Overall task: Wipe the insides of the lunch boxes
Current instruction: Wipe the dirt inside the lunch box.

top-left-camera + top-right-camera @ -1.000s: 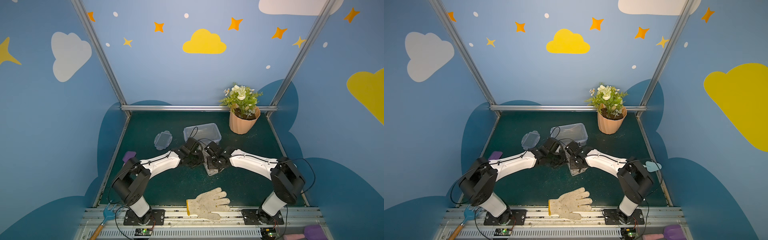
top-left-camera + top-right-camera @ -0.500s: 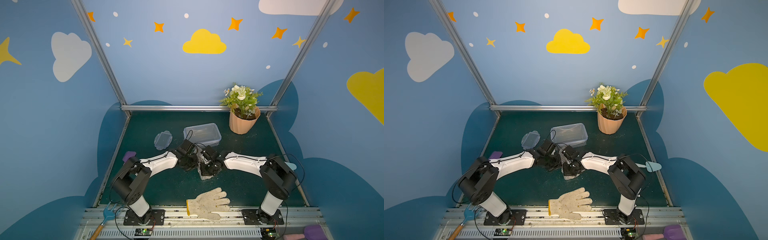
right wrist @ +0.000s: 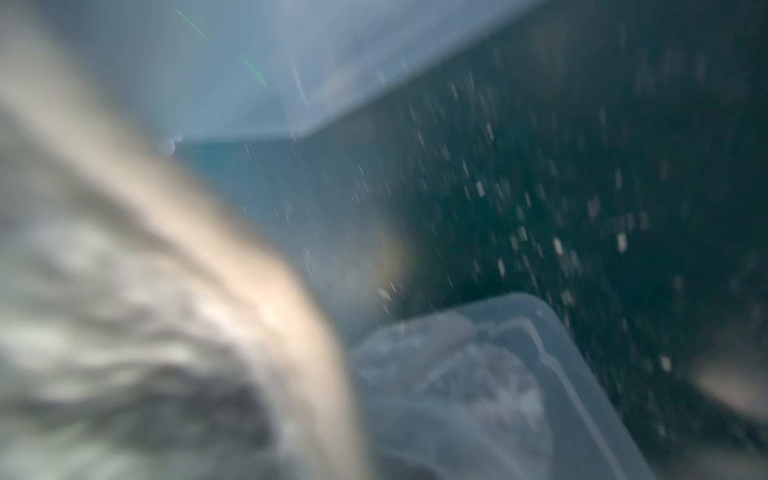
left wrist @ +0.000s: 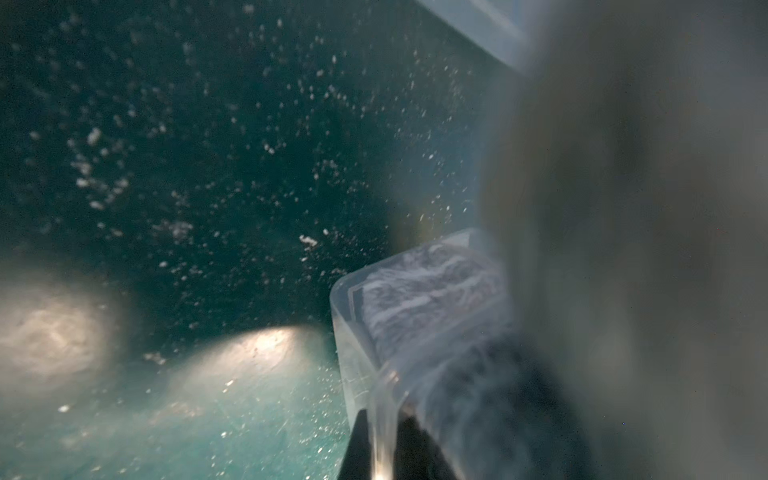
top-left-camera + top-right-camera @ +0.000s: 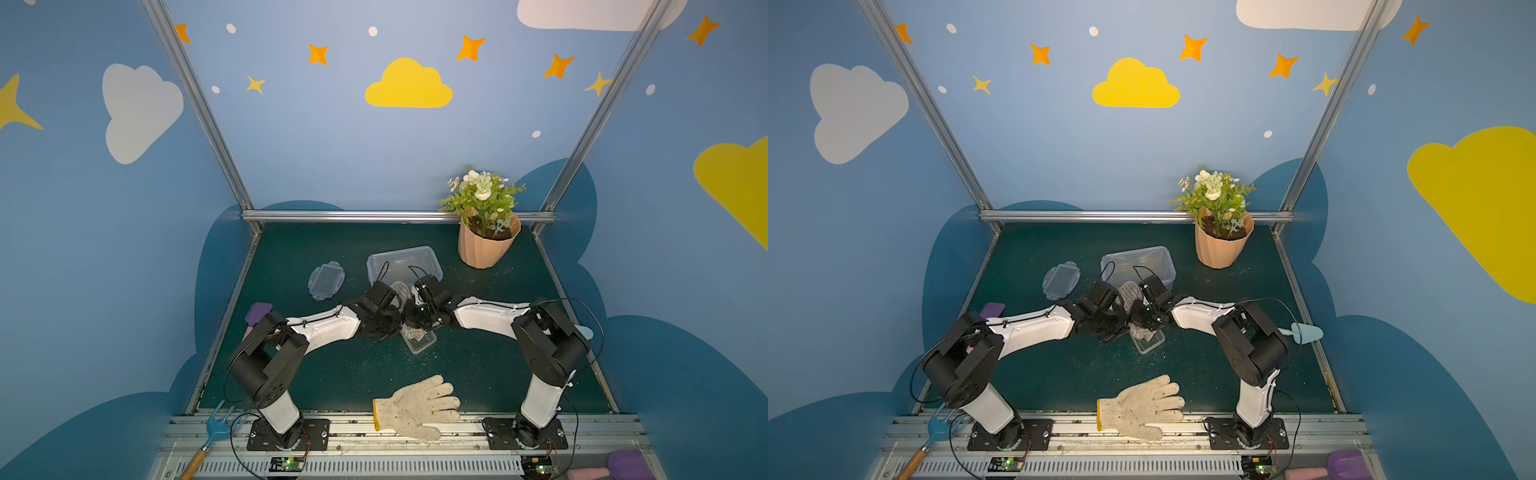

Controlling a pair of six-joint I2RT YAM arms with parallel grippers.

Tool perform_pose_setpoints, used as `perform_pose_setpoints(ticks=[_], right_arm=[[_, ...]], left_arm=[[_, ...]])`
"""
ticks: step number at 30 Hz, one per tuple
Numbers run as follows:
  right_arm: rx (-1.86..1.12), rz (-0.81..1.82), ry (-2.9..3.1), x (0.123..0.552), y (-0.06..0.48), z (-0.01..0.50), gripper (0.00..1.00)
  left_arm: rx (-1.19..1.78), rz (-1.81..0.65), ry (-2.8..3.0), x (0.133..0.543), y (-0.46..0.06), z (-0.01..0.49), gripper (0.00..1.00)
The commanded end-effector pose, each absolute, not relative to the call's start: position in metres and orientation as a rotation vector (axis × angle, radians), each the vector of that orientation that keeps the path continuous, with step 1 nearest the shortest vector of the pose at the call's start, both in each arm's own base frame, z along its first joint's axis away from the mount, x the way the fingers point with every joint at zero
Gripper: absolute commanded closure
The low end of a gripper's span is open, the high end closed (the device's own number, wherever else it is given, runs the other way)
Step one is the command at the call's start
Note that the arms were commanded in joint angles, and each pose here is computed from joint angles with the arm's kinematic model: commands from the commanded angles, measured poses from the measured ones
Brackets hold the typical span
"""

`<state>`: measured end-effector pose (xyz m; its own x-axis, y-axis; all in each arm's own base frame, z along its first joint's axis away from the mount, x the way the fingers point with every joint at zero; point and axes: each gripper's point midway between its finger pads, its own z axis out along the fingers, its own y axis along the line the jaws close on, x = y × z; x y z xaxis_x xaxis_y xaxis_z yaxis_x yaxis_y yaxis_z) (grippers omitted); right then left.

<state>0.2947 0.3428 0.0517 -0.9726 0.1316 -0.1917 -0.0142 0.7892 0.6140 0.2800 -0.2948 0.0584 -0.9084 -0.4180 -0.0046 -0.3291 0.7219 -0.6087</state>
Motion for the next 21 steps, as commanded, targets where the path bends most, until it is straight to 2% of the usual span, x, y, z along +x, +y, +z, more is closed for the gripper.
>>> perform_pose_setpoints(ticks=[1, 7, 13, 17, 21], right_arm=[[-0.049, 0.963, 2.407, 0.346, 0.385, 0.132, 1.0], [-0.22, 0.336, 2.543, 0.335, 0.33, 0.1, 1.0], [-0.371, -0.104, 2.679, 0.294, 0.263, 0.058, 1.0], [-0.467, -0.142, 2.777, 0.253, 0.251, 0.038, 1.0], [-0.558, -0.034, 2.887, 0.207, 0.259, 0.021, 1.0]], left_arm=[[-0.334, -1.27, 2.868, 0.236, -0.352, 0.087, 0.96], [-0.384, -1.208, 2.84, 0.24, -0.335, 0.089, 0.96], [-0.447, -1.169, 2.741, 0.265, -0.312, 0.106, 0.96], [-0.499, -1.153, 2.683, 0.283, -0.298, 0.113, 0.96], [-0.551, -1.153, 2.634, 0.301, -0.288, 0.118, 0.96]])
